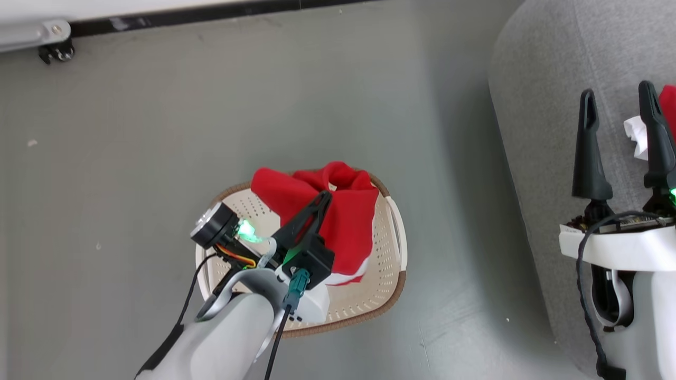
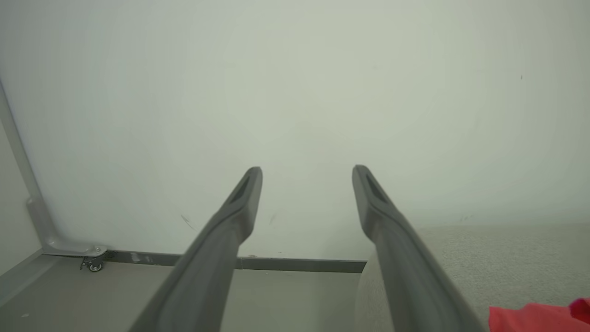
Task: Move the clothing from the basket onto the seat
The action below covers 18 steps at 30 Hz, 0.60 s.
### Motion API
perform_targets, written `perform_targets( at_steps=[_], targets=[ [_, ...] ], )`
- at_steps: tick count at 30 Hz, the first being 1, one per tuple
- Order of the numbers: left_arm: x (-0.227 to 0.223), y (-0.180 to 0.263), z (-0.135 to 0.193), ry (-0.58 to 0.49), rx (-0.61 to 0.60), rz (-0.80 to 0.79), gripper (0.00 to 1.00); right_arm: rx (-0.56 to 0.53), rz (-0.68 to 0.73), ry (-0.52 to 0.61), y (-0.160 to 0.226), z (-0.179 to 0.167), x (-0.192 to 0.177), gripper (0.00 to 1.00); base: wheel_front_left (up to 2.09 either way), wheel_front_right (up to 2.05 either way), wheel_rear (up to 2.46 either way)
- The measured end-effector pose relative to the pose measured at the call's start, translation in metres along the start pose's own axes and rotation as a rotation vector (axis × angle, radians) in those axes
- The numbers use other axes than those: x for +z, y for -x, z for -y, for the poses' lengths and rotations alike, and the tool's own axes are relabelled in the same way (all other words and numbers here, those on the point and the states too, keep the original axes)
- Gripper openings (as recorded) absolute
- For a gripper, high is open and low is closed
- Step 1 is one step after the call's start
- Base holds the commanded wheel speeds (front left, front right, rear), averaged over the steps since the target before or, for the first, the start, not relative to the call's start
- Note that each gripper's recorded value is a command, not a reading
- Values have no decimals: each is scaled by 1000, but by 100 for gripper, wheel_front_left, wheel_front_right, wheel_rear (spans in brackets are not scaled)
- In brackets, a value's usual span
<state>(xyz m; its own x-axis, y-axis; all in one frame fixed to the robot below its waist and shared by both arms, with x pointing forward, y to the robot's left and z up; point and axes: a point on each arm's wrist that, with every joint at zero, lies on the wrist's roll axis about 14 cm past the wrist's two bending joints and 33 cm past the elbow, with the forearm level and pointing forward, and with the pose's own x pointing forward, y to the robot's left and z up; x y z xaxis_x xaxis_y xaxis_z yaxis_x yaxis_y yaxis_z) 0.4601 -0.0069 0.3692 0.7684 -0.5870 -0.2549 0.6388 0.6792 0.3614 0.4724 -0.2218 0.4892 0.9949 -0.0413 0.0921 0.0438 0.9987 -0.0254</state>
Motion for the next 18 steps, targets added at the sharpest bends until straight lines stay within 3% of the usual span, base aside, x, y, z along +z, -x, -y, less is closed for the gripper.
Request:
perform_targets(
  at_steps=[2, 3, 5, 6, 7, 18],
  targets=[
    [4, 4, 0, 10, 1, 5, 0, -2, 2, 2, 4, 1, 3, 100, 0, 0, 0],
    [7, 7, 1, 14, 4, 9, 16, -3, 5, 5, 7, 1, 6, 100, 0, 0, 0],
    [12, 10, 1, 19, 7, 18, 71, -3, 10, 6, 10, 1, 9, 100, 0, 0, 0],
    [14, 12, 1, 21, 9, 22, 92, -4, 15, 6, 11, 2, 11, 100, 0, 0, 0],
    [16, 13, 1, 23, 9, 28, 100, -6, 16, 6, 12, 2, 13, 100, 0, 0, 0],
    [38, 24, -10, 86, 73, 75, 100, -11, 37, 8, 23, 4, 29, 100, 0, 0, 0]
  ],
)
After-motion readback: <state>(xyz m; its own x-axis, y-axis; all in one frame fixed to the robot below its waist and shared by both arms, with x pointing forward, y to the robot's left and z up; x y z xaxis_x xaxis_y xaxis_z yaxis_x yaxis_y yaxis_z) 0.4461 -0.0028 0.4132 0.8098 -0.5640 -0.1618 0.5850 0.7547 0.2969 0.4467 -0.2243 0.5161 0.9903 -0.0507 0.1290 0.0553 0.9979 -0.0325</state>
